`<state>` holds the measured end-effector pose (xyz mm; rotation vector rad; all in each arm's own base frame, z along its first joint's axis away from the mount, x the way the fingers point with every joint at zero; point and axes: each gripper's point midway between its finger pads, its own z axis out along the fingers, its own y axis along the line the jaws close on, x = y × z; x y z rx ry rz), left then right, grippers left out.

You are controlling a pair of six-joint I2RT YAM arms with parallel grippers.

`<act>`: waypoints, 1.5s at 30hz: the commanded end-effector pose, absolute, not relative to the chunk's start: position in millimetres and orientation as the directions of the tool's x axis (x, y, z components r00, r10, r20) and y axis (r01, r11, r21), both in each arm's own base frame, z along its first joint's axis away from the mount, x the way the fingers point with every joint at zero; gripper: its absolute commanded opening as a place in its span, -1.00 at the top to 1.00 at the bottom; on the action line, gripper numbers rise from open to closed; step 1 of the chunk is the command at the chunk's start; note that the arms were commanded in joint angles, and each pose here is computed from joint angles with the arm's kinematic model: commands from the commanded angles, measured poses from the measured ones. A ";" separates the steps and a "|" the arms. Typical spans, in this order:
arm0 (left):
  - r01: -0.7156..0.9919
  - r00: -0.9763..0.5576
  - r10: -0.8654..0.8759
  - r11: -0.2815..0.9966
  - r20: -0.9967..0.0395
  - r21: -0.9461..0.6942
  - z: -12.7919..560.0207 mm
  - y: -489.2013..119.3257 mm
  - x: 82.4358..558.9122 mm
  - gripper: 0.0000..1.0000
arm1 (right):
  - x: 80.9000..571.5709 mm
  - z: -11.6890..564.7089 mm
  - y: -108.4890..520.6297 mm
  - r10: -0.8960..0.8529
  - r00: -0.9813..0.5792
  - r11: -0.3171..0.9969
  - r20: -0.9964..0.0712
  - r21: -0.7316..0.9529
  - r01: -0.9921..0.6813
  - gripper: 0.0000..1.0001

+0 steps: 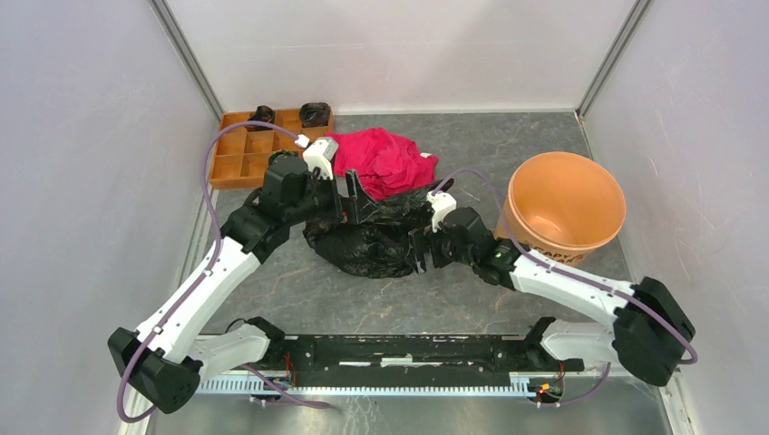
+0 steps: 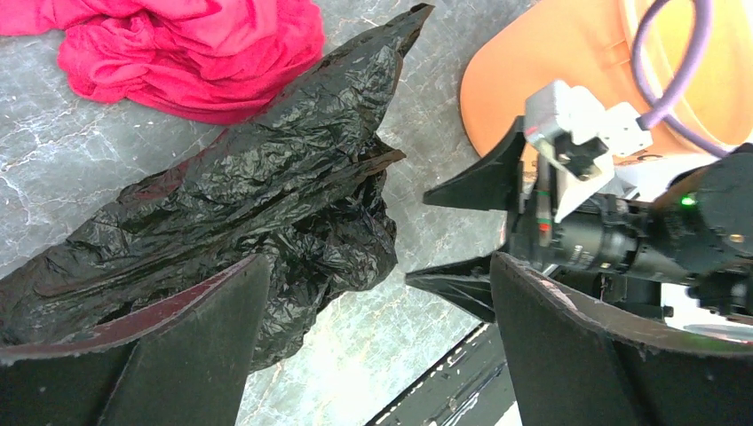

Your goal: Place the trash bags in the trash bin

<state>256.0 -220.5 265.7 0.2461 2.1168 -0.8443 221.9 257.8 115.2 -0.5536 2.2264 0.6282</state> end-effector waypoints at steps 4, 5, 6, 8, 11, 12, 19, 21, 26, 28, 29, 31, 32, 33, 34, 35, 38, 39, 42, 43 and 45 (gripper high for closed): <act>0.411 -0.638 -0.146 0.765 -0.756 -0.495 274.1 -213.4 251.7 -0.95 | 266.7 131.9 290.1 -0.151 -0.356 0.726 -0.922 0.141 -0.673 -0.59; 0.405 -0.632 -0.144 0.776 -0.762 -0.483 274.9 -210.2 252.1 -0.95 | 265.3 131.4 297.6 -0.185 -0.312 0.682 -0.932 0.107 -0.724 -0.52; 0.402 -0.620 -0.145 0.785 -0.771 -0.471 277.9 -206.8 252.6 -0.95 | 263.7 130.2 304.9 -0.208 -0.286 0.643 -0.936 0.089 -0.761 -0.41; 0.389 -0.599 -0.148 0.806 -0.787 -0.447 282.9 -199.2 253.7 -0.96 | 263.3 133.9 323.4 -0.248 -0.231 0.558 -0.941 0.056 -0.828 0.07; 0.359 -0.560 -0.168 0.833 -0.811 -0.421 291.6 -187.9 256.7 -0.96 | 259.8 148.9 358.6 -0.314 -0.140 0.370 -0.939 0.015 -0.929 0.68; 0.344 -0.547 -0.178 0.843 -0.818 -0.414 295.0 -183.5 257.7 -0.96 | 257.4 154.5 369.2 -0.347 -0.113 0.301 -0.931 0.004 -0.954 0.80; 0.210 -0.396 -0.263 0.907 -0.880 -0.366 324.4 -139.2 259.5 -0.99 | 214.3 167.0 384.7 -0.581 0.062 0.012 -0.811 -0.085 -0.996 0.99; 0.174 -0.366 -0.281 0.916 -0.887 -0.362 327.4 -130.1 260.4 -0.99 | 216.0 154.6 372.1 -0.618 0.023 0.063 -0.786 -0.078 -0.995 0.98; 0.166 -0.360 -0.298 0.912 -0.884 -0.375 323.1 -132.2 265.2 -0.99 | 221.2 113.7 331.6 -0.688 -0.141 0.272 -0.711 -0.073 -0.960 0.70; 0.181 -0.383 -0.284 0.910 -0.879 -0.374 317.2 -139.1 268.5 -1.00 | 224.7 105.5 312.7 -0.698 -0.214 0.370 -0.683 -0.088 -0.925 0.60; 0.197 -0.403 -0.270 0.907 -0.874 -0.371 313.0 -144.6 270.0 -1.00 | 221.7 103.4 307.1 -0.696 -0.250 0.398 -0.673 -0.073 -0.914 0.53; 0.239 -0.448 -0.232 0.900 -0.863 -0.366 303.2 -158.4 274.2 -1.00 | 213.2 107.1 305.1 -0.664 -0.305 0.432 -0.683 -0.017 -0.902 0.19; 0.264 -0.469 -0.210 0.894 -0.858 -0.363 298.9 -165.6 276.1 -1.00 | 209.7 112.1 304.6 -0.632 -0.334 0.457 -0.700 0.011 -0.889 0.06; 0.294 -0.491 -0.185 0.885 -0.851 -0.361 294.9 -173.2 276.6 -1.00 | 207.8 119.0 302.2 -0.595 -0.352 0.484 -0.722 0.027 -0.874 -0.10; 0.306 -0.510 -0.168 0.881 -0.844 -0.360 290.6 -178.2 278.2 -1.00 | 208.0 125.0 301.2 -0.549 -0.377 0.521 -0.746 0.047 -0.853 -0.28; 0.308 -0.521 -0.159 0.881 -0.839 -0.359 288.3 -180.9 280.5 -1.00 | 206.5 131.9 298.1 -0.506 -0.388 0.545 -0.770 0.063 -0.836 -0.42; 0.291 -0.533 -0.171 0.882 -0.829 -0.369 285.4 -182.2 283.4 -1.00 | 216.4 148.0 285.8 -0.411 -0.391 0.622 -0.824 0.060 -0.781 -0.68; 0.300 -0.525 -0.178 0.876 -0.832 -0.377 287.3 -183.5 282.8 -1.00 | 221.4 150.6 281.0 -0.390 -0.400 0.642 -0.830 0.066 -0.763 -0.73; 0.332 -0.520 -0.189 0.854 -0.833 -0.401 292.5 -188.2 277.3 -1.00 | 239.5 165.6 266.5 -0.316 -0.422 0.691 -0.849 0.099 -0.716 -0.87; 0.351 -0.524 -0.183 0.843 -0.832 -0.407 294.0 -191.0 274.4 -1.00 | 242.6 172.0 266.1 -0.303 -0.409 0.687 -0.861 0.100 -0.719 -0.93; 0.383 -0.536 -0.170 0.824 -0.827 -0.417 295.6 -195.6 268.2 -1.00 | 249.6 182.7 264.9 -0.317 -0.353 0.677 -0.880 0.051 -0.734 -0.96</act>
